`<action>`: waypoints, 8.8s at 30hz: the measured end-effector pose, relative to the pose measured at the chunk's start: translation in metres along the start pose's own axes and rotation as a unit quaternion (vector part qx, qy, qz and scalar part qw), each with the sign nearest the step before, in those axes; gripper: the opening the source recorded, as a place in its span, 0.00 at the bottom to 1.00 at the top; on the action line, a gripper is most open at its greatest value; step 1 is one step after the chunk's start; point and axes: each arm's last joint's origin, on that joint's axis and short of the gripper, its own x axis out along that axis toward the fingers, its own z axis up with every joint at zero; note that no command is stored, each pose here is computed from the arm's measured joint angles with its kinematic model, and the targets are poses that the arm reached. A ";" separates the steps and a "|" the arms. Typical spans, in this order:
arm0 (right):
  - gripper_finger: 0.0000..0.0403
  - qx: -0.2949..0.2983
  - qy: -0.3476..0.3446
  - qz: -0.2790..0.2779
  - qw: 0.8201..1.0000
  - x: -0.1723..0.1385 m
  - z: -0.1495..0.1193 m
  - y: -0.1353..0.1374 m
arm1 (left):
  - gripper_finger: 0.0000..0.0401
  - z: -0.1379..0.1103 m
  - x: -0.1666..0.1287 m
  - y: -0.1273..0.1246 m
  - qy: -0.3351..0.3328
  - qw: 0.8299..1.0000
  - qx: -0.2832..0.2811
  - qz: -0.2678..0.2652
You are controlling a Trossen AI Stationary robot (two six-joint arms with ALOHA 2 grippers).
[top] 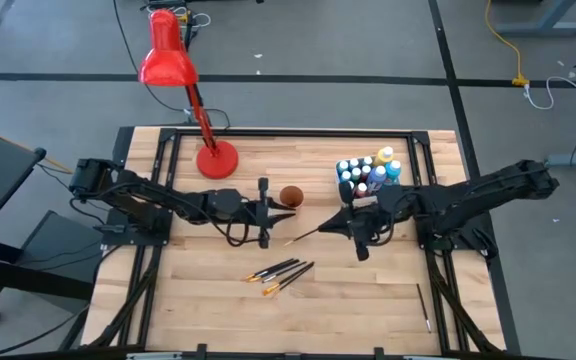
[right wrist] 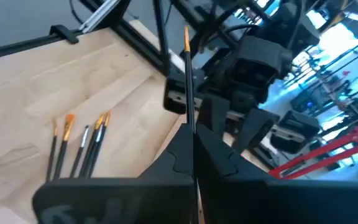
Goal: Pick & Place Paint Supplies
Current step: Put the orange paint brush into the orange cup, then put the white paint brush into the orange cup
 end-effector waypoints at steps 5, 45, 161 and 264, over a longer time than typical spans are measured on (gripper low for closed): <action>0.00 -0.004 -0.037 -0.041 0.998 0.003 -0.008 -0.001 | 0.19 0.011 -0.002 -0.003 -0.053 0.998 0.020 0.000; 0.00 0.064 -0.122 -0.149 0.979 0.006 -0.053 0.007 | 0.10 0.050 -0.016 -0.004 -0.253 0.967 0.040 0.016; 0.00 0.069 -0.183 -0.080 0.977 0.016 -0.080 0.015 | 0.47 0.041 -0.012 -0.011 -0.218 0.974 0.053 -0.043; 0.34 0.119 0.036 -0.194 0.973 0.021 -0.107 0.020 | 0.03 0.030 -0.054 0.048 0.249 0.949 -0.128 0.145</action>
